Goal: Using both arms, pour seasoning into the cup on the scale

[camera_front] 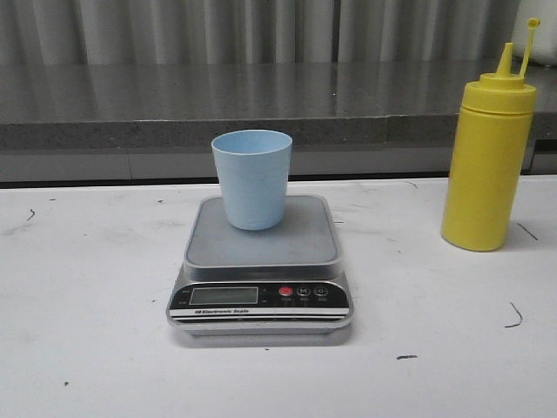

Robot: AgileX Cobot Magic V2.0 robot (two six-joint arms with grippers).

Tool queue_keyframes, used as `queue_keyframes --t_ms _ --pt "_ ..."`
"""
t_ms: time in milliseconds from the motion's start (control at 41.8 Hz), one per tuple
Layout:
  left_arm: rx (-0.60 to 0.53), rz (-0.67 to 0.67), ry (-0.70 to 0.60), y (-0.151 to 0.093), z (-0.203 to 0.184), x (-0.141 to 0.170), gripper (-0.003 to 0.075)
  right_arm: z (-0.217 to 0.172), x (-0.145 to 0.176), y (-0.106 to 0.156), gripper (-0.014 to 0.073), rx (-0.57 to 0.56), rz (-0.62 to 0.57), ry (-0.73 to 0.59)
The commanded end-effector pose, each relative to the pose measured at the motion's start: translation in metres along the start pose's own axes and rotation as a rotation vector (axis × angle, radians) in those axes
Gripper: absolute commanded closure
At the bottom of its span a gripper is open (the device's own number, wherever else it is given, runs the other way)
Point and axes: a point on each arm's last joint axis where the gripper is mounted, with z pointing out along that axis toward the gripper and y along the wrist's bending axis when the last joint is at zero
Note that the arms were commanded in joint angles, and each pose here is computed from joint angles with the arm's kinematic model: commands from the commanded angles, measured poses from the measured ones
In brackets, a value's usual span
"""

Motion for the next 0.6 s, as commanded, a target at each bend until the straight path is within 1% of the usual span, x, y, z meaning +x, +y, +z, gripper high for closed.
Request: queue_keyframes --t_ms 0,311,406,478,574 --pt "0.005 -0.018 -0.089 0.0 -0.004 -0.012 0.074 -0.007 -0.011 0.001 0.0664 -0.003 -0.011 -0.069" --pt "0.005 -0.018 -0.09 0.0 -0.003 -0.011 0.074 -0.007 -0.011 0.001 0.0664 -0.003 -0.011 -0.067" --pt "0.013 -0.016 -0.114 -0.001 -0.001 -0.004 0.074 -0.007 -0.011 0.001 0.0664 -0.003 -0.011 -0.067" --pt "-0.004 -0.02 -0.152 0.0 0.002 0.004 0.074 -0.007 -0.011 0.001 0.0664 -0.003 -0.011 -0.067" --pt "-0.066 -0.014 -0.286 0.004 0.007 0.015 0.074 -0.007 -0.011 0.001 0.0664 -0.003 -0.011 -0.067"
